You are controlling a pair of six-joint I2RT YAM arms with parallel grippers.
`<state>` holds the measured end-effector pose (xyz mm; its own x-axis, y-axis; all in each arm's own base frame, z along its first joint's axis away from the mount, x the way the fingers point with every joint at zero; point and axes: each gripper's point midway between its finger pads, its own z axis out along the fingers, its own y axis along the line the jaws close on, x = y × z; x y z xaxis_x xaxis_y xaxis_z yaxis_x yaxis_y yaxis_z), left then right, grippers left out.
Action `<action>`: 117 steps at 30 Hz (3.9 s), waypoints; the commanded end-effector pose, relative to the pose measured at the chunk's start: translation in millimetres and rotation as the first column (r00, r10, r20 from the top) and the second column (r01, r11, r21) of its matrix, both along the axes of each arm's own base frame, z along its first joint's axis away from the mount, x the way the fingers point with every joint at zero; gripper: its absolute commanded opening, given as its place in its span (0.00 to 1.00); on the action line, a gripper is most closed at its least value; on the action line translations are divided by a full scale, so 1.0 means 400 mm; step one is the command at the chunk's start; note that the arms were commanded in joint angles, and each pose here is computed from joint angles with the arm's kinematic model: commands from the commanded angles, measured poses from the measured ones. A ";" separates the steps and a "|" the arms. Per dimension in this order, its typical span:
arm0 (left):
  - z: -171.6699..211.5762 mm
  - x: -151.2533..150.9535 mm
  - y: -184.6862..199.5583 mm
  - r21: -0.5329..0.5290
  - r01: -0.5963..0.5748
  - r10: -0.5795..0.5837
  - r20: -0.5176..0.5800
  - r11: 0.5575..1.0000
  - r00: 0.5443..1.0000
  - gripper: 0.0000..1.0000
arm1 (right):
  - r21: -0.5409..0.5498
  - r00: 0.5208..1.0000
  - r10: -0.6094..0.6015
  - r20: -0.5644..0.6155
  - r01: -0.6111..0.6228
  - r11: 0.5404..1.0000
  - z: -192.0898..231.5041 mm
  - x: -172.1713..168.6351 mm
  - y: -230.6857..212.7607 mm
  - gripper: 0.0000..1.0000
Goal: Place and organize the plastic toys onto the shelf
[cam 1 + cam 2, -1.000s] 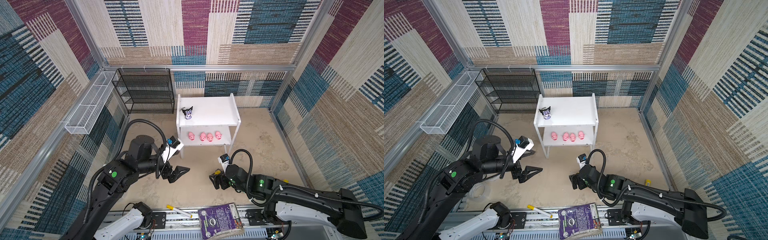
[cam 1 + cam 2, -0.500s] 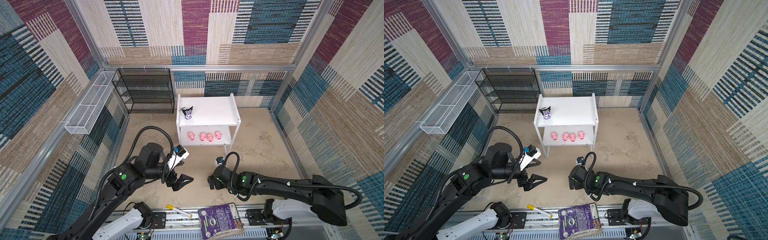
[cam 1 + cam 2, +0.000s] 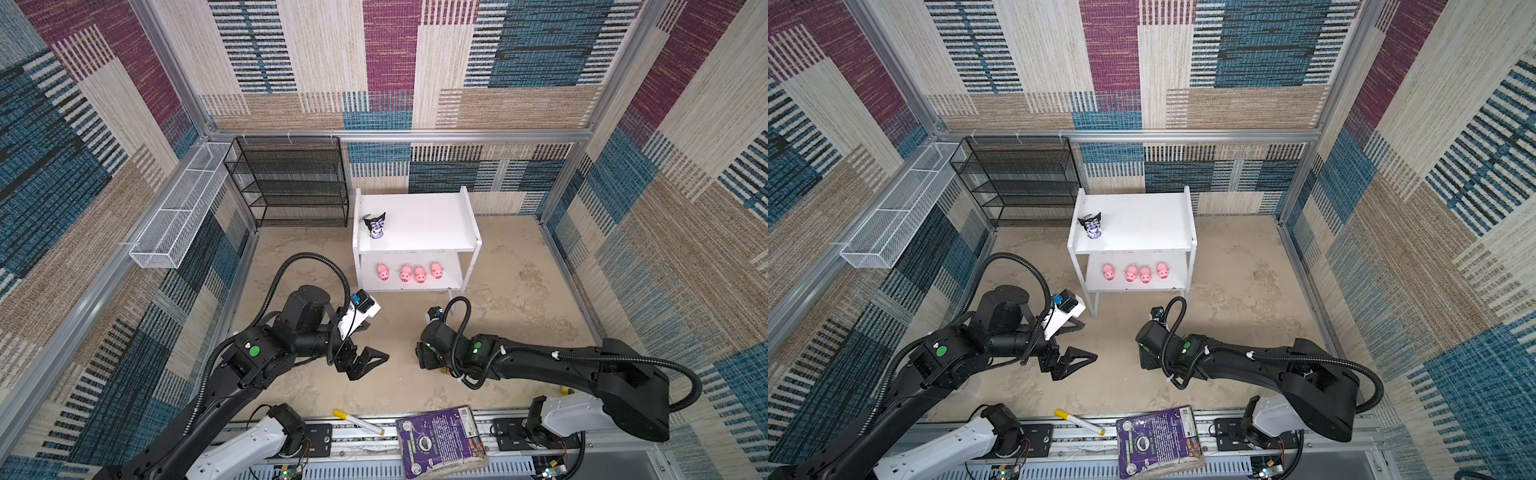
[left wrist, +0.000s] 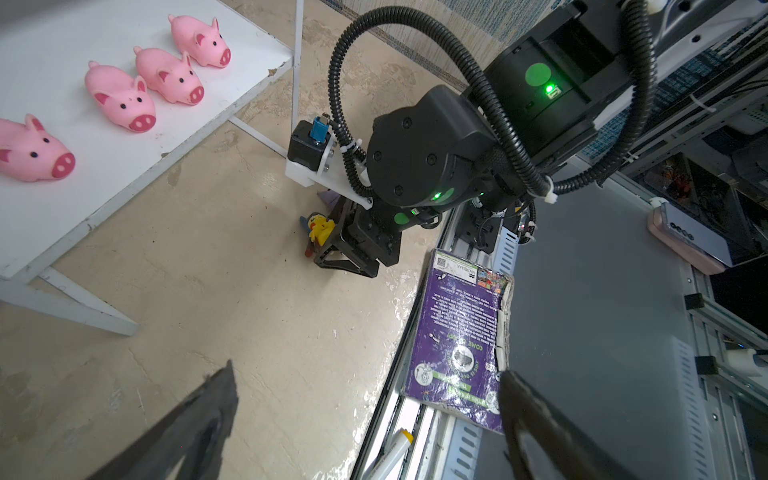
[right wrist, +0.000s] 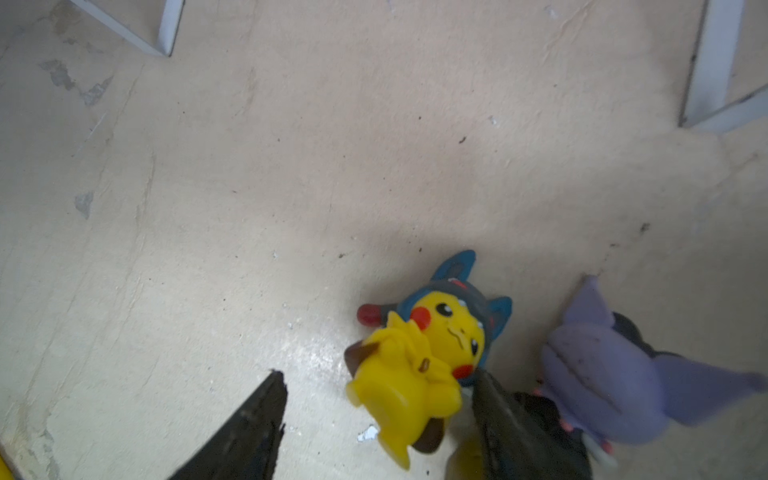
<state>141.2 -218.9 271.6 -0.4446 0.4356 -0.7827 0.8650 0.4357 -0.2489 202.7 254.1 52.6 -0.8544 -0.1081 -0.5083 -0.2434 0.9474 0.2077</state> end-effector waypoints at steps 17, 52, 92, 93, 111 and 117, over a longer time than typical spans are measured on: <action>0.003 0.009 -0.015 -0.009 0.024 -0.024 0.016 1.000 1.000 0.98 | -0.055 0.996 -0.040 0.082 0.045 0.997 -0.019 0.050 0.000 0.55; -0.093 -0.016 -0.058 -0.159 -0.145 0.078 -0.367 0.977 0.927 0.98 | 0.226 0.654 0.378 0.656 -0.647 0.728 0.319 -0.152 0.049 0.41; -0.020 -0.019 -0.166 -0.523 -0.122 -0.191 -0.504 0.843 0.842 0.85 | 0.334 0.471 0.246 0.847 -0.832 0.444 0.507 -0.278 0.032 0.40; -0.009 -0.027 -0.168 -0.538 -0.107 -0.214 -0.500 0.836 0.839 0.84 | 0.332 0.464 0.238 0.854 -0.836 0.437 0.514 -0.281 0.032 0.40; 0.045 -0.068 -0.186 -0.587 -0.045 -0.315 -0.496 0.808 0.809 0.71 | 0.275 0.366 0.183 0.912 -0.879 0.390 0.598 -0.284 0.059 0.39; -0.005 -0.039 -0.169 -0.531 -0.132 -0.186 -0.503 0.837 0.844 0.71 | 0.326 0.469 0.222 0.855 -0.818 0.474 0.508 -0.251 0.050 0.41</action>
